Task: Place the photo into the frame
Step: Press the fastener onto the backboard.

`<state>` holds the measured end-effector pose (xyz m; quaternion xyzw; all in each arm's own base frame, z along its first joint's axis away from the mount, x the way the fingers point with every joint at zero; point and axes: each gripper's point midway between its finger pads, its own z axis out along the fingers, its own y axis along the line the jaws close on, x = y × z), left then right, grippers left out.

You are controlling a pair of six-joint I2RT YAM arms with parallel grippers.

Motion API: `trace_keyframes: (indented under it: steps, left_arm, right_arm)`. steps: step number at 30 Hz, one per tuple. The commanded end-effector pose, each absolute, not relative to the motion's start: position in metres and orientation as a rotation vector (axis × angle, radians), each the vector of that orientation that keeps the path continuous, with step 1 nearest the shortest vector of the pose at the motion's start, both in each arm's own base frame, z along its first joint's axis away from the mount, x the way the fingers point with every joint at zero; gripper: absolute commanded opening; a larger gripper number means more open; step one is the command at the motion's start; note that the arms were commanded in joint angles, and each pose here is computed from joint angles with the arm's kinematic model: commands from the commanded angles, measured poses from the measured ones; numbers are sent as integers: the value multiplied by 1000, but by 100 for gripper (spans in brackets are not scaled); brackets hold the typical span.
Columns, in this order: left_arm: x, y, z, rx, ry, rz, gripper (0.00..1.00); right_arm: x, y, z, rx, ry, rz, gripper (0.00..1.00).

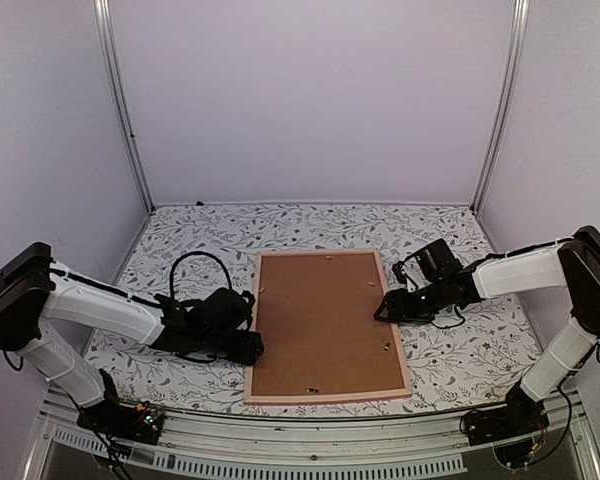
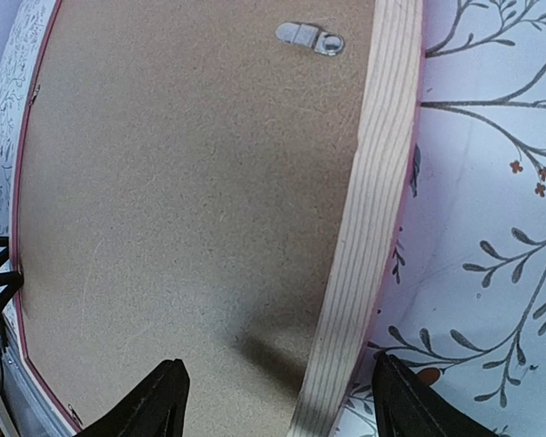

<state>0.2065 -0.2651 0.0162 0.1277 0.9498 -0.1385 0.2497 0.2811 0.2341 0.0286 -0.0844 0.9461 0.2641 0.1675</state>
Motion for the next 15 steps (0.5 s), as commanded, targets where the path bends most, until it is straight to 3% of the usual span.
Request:
trace_keyframes:
  steps: [1,7,15]
  left_arm:
    - [195,-258,6,408,2628,-301,57]
    - [193,-253,6,401,2626,-290,46]
    - [192,-254,6,415,2620,-304,40]
  right_arm:
    - [271,232,13,-237,2758,732,73]
    - [268,231,9,-233,2767,732,73]
    - [268,231,9,-234,2766,732,73]
